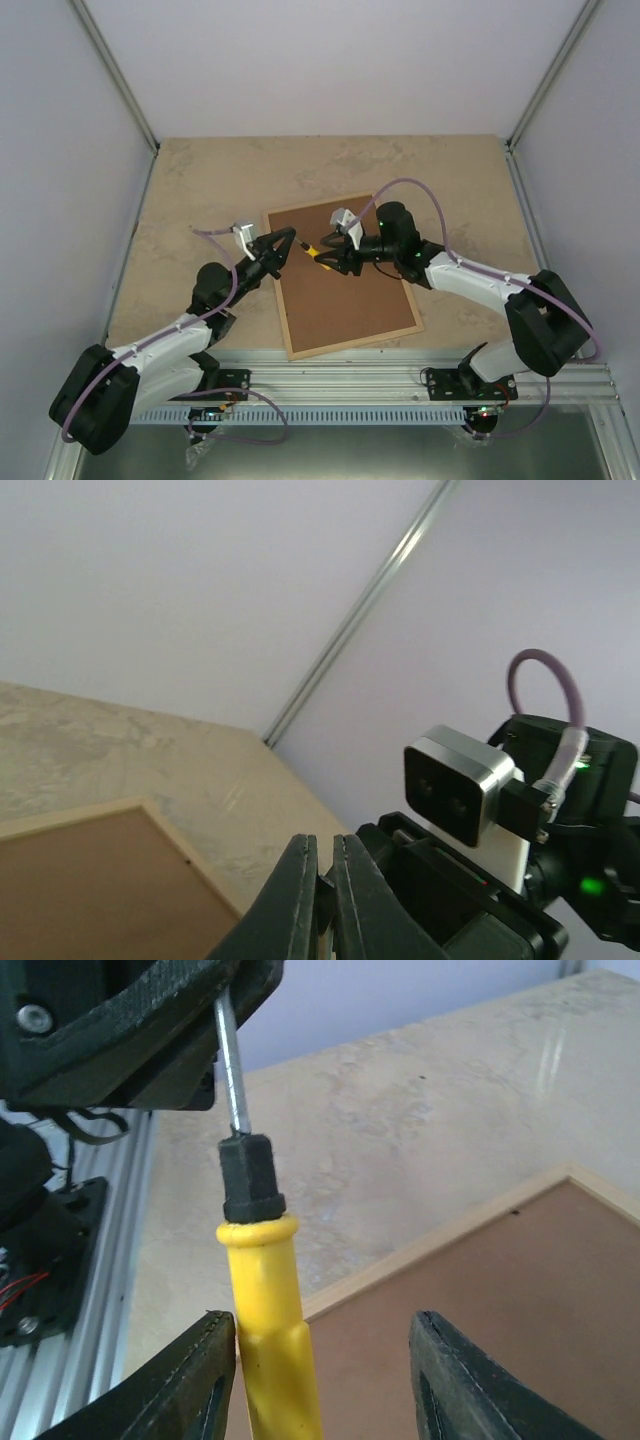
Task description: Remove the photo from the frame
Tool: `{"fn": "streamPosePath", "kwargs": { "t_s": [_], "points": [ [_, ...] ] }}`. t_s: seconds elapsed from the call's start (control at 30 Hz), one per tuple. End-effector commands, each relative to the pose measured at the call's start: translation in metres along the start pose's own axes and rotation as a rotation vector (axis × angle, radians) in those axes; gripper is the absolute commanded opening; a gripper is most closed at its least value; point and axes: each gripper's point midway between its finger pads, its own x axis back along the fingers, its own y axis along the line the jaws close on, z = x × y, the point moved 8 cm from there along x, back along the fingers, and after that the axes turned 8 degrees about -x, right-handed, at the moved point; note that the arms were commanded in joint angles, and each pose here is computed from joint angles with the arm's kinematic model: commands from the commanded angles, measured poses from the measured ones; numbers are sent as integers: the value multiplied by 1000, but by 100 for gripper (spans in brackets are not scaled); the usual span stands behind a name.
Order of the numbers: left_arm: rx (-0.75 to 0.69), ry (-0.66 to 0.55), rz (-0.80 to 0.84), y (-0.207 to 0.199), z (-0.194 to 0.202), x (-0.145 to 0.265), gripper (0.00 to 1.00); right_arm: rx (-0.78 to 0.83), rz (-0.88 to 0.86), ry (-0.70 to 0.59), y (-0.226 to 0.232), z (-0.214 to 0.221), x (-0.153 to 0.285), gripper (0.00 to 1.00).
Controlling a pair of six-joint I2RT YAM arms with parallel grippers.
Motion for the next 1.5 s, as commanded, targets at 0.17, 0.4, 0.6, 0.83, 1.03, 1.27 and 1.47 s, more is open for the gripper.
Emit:
{"fn": "streamPosePath", "kwargs": {
  "t_s": [0.17, 0.4, 0.6, 0.83, 1.03, 1.27, 1.47],
  "points": [
    [-41, -168, 207, -25, -22, 15, 0, 102, -174, -54, 21, -6, 6, 44],
    [8, -221, 217, -23, -21, 22, 0, 109, -205, -72, 24, -8, 3, 39],
    [63, -273, 223, -21, -20, 27, 0, 116, -223, -115, 27, -10, 1, 34],
    [69, -298, 231, -23, -22, 32, 0, 94, -231, -98, 27, -5, -6, 21],
    [67, -266, 180, -19, -20, 32, 16, 90, -165, -85, 25, -10, -4, 1],
    [109, -177, 40, -6, -11, 27, 44, 152, -12, -35, 26, -17, -8, 1],
    [254, -101, -34, 6, 3, 23, 53, 205, 119, -29, 30, -26, -12, 0]
  ]
}}
